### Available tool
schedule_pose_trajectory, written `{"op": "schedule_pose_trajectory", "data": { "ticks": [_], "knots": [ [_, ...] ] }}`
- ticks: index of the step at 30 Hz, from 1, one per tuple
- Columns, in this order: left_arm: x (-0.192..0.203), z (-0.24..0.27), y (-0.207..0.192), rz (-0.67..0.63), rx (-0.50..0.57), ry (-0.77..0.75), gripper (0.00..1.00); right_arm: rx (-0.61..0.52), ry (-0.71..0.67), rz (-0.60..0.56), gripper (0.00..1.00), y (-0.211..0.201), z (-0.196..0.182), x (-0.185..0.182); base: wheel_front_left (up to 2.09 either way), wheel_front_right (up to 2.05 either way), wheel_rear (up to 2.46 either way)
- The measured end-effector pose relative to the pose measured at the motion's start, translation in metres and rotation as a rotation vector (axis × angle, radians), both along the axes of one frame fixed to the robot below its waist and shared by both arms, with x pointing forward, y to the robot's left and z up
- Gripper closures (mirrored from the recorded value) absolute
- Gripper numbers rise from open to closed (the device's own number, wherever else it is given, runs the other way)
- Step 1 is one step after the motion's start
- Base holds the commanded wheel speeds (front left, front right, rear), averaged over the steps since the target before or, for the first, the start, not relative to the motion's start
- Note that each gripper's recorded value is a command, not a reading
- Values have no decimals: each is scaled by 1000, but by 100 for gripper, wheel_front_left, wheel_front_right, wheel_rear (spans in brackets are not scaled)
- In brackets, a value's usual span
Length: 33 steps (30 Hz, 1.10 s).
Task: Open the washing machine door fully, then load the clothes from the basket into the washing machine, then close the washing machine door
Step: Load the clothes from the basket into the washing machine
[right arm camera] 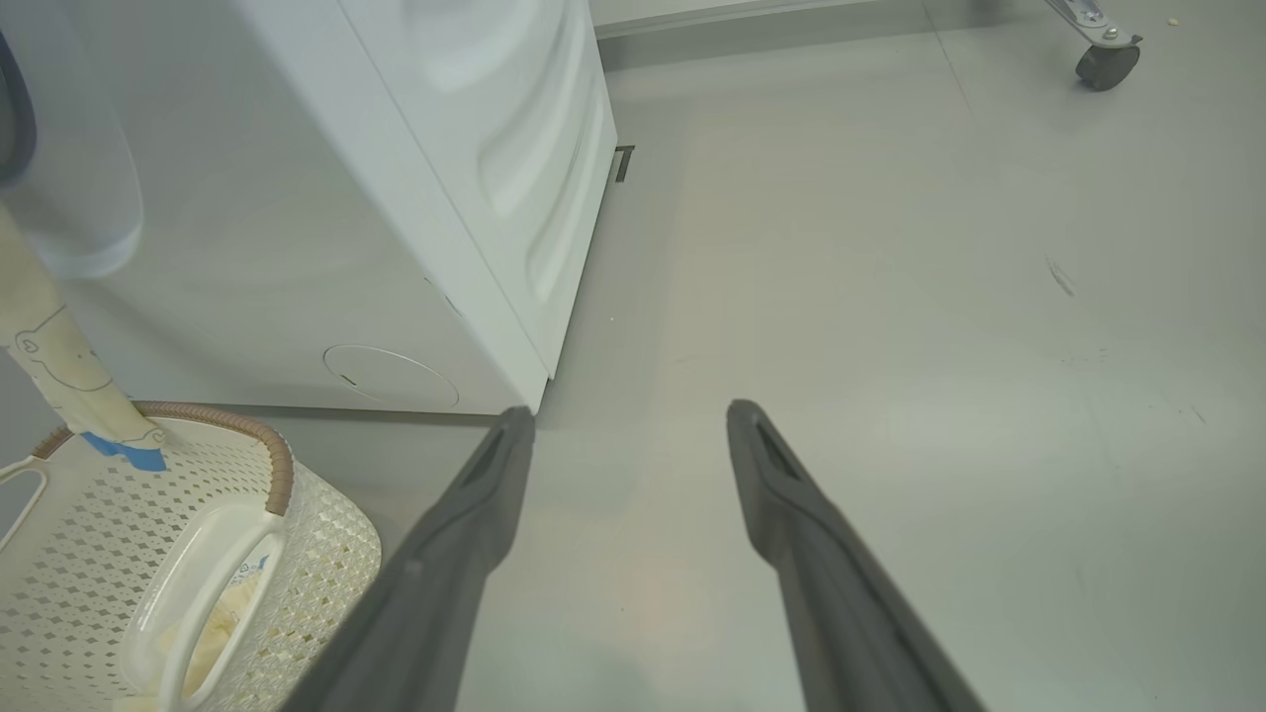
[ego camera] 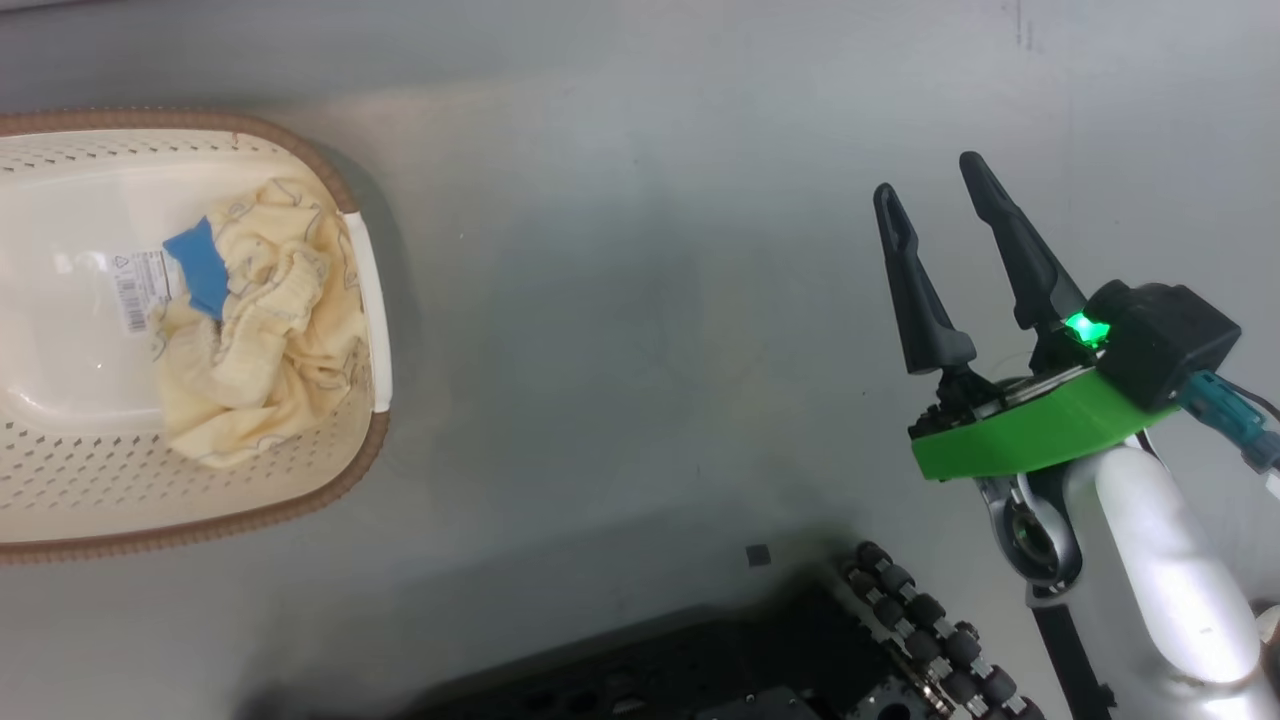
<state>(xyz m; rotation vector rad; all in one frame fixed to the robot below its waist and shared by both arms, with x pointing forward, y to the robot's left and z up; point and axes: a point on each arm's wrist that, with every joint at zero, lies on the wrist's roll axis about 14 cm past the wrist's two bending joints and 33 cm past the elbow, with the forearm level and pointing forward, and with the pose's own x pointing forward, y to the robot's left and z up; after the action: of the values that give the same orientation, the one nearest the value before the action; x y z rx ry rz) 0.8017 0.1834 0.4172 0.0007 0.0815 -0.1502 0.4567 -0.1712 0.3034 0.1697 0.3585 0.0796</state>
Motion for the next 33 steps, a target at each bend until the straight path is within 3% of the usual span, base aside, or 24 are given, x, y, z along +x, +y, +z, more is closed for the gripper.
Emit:
{"op": "schedule_pose_trajectory", "data": {
  "ticks": [9,10,11,33],
  "knots": [
    [7,-20,-2,-3,38,41,100,1,10,9,0,2,-8,3,0,0,0],
    [8,-21,-2,-3,40,41,58,1,7,10,0,2,-8,4,0,0,0],
    [9,-20,-2,-1,39,37,0,1,6,10,0,2,-8,5,0,0,0],
    [-8,-2,-13,-22,4,26,0,13,-51,18,0,8,12,15,0,0,0]
  ]
}}
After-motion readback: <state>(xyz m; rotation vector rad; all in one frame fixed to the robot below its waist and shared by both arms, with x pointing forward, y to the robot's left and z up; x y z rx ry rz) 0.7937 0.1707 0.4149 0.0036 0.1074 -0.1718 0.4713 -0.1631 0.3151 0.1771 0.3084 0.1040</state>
